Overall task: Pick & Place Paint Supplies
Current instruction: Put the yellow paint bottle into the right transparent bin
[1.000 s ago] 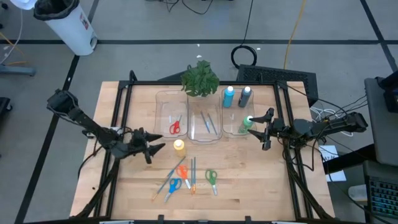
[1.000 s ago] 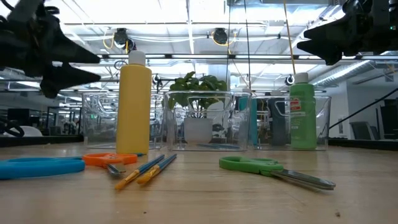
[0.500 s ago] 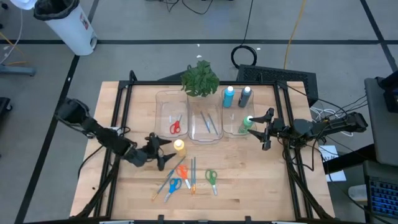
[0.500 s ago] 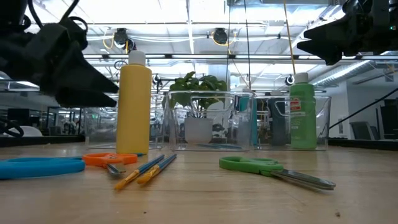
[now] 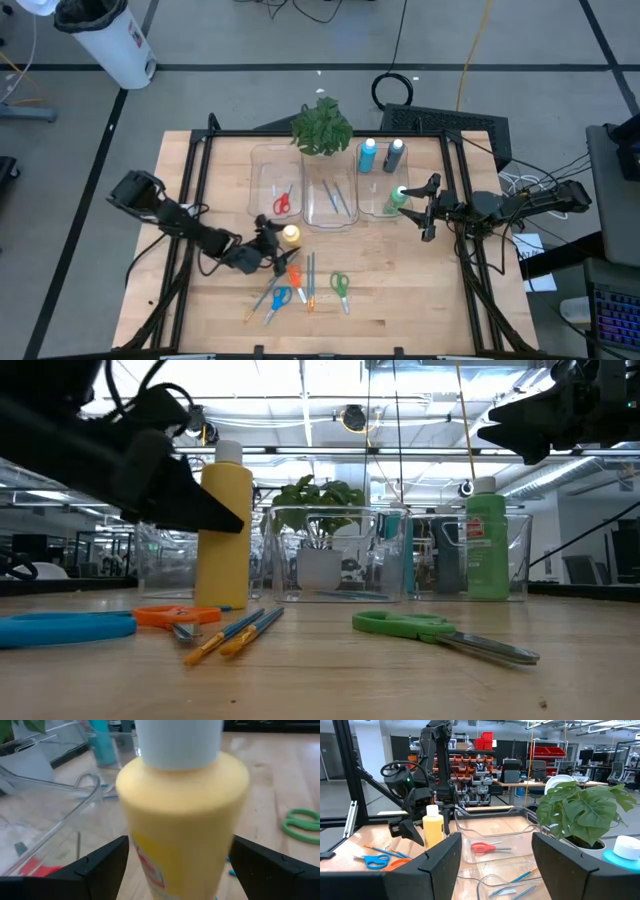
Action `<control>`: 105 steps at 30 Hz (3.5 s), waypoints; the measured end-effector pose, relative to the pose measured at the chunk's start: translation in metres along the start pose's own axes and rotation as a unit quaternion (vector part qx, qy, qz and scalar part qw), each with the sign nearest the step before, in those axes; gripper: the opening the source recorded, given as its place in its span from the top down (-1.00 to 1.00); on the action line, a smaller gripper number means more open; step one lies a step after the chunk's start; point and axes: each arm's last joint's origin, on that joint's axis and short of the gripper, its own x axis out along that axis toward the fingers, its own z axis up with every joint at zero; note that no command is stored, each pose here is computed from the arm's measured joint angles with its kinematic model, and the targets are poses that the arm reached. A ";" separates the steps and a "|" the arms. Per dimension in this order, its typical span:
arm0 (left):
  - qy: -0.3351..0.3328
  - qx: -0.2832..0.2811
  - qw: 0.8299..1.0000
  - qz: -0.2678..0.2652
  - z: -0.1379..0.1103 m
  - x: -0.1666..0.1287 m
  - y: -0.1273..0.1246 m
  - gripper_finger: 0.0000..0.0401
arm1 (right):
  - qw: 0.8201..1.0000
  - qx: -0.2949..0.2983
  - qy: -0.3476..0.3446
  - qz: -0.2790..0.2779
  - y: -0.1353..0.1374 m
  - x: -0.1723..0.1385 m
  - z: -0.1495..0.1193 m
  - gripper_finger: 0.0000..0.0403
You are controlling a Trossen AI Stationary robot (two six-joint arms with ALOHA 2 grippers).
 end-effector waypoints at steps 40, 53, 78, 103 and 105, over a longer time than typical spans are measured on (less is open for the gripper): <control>-0.010 -0.088 0.994 -0.064 0.030 0.005 0.006 0.13 | 1.000 0.004 0.000 0.000 0.000 0.000 0.000 -0.16; -0.011 -0.092 0.994 -0.056 0.031 0.008 0.010 0.14 | 1.000 0.004 0.000 0.000 0.000 0.000 0.000 -0.16; 0.005 -0.075 0.995 -0.061 0.066 0.020 -0.006 0.12 | 0.999 0.026 -0.036 0.000 0.000 0.000 0.007 -0.16; 0.053 -0.045 0.995 -0.076 0.076 0.062 -0.008 0.12 | 0.966 -0.038 0.245 0.072 0.071 0.167 0.097 -0.16; 0.054 -0.040 0.995 -0.080 0.076 0.062 -0.009 0.12 | 0.963 -0.037 0.254 0.081 0.074 0.180 0.094 -0.16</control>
